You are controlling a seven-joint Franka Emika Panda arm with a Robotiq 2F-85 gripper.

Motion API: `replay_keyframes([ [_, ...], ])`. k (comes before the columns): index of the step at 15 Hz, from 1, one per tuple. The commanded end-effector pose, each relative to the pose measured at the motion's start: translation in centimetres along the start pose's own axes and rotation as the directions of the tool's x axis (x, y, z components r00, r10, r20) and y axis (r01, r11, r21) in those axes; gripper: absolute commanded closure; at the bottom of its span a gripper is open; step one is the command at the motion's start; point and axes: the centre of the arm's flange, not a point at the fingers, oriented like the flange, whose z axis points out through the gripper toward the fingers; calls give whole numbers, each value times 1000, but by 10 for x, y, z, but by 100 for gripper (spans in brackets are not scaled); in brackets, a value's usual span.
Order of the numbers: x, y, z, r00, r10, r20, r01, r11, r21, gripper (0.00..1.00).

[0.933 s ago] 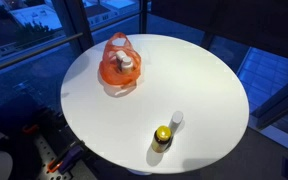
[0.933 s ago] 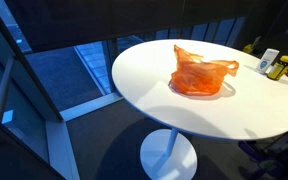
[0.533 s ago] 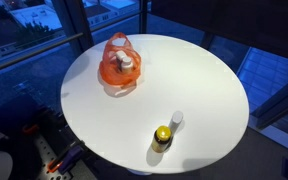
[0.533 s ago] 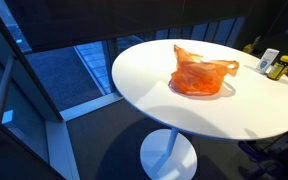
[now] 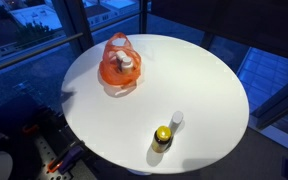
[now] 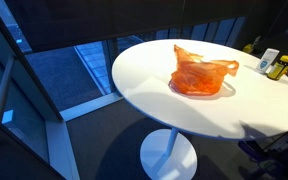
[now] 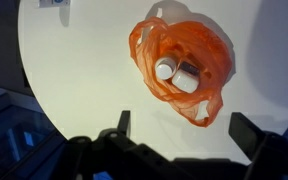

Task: Put the white bottle inside the orange plastic

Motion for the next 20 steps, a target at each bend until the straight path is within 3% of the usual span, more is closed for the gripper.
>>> replay_keyframes([
  [1,44,19,12,994,89,67,-87,996,-36,0],
  [7,59,80,59,958,227,172,-220,974,-59,0],
  [13,49,160,120,896,358,263,-348,934,-85,0],
  [20,28,225,191,828,457,324,-445,888,-113,0],
])
